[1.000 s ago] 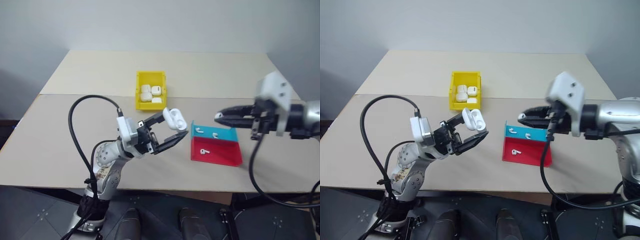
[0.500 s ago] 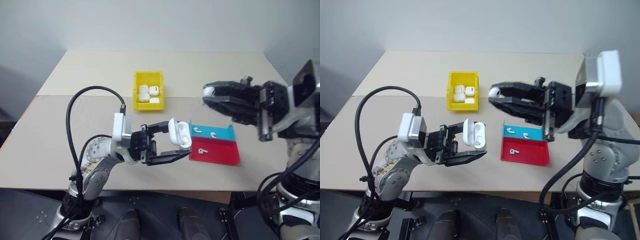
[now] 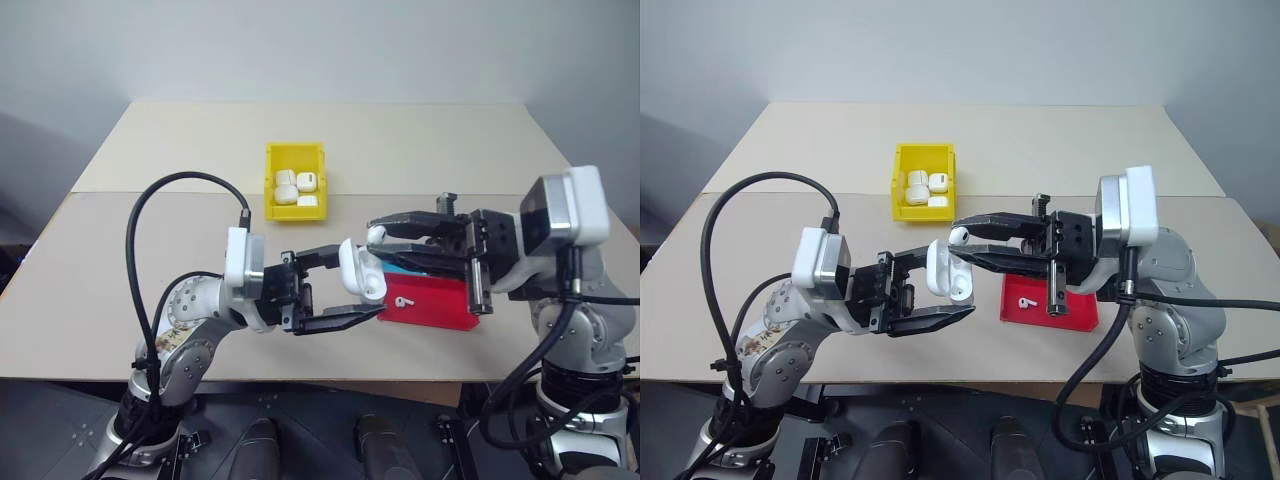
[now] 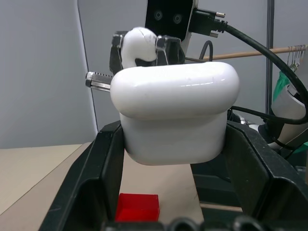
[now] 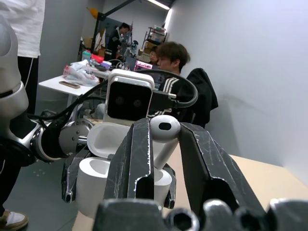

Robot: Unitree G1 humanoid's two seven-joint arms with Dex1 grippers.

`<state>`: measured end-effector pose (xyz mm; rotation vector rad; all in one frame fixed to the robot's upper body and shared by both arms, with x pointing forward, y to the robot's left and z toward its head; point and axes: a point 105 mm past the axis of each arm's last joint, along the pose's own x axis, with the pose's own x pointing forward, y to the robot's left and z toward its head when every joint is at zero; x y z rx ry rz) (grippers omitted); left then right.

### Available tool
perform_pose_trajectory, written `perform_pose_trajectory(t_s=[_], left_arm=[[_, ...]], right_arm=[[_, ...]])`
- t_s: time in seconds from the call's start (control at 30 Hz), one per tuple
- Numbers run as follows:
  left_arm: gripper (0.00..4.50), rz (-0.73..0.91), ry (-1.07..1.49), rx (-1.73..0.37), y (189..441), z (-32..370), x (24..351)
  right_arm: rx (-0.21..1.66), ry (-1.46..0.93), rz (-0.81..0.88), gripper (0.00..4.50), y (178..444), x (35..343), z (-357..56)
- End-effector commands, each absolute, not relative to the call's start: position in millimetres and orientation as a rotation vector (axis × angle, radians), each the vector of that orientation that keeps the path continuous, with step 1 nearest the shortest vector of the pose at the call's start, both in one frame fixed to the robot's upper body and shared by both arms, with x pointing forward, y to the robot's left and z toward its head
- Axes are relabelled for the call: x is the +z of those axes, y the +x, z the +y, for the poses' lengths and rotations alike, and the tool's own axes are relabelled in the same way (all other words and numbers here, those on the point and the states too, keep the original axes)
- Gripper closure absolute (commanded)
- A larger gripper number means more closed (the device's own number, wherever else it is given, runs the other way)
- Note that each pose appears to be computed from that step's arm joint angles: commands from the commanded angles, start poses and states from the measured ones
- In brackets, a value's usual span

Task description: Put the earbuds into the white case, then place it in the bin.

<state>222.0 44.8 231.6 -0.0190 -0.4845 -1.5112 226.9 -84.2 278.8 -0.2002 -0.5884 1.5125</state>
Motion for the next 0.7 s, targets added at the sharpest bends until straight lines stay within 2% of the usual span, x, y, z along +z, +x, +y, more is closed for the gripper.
perform_pose_trajectory(t_s=[0.03, 0.37, 0.6, 0.7], left_arm=[[1.71, -0.525, -0.009, -1.512, 217, 46, 240], [1.71, -0.529, -0.008, -1.507, 218, 45, 240], [1.71, -0.526, -0.001, -1.487, 222, 43, 238], [1.71, -0.522, 0.003, -1.478, 225, 43, 237]], right_arm=[[1.503, -0.246, -0.619, 3.85, 225, 280, -84], [1.512, -0.264, -0.594, 3.85, 227, 272, -85], [1.552, -0.312, -0.595, 1.58, 222, 267, -84], [1.559, -0.328, -0.610, 1.58, 220, 267, -87]])
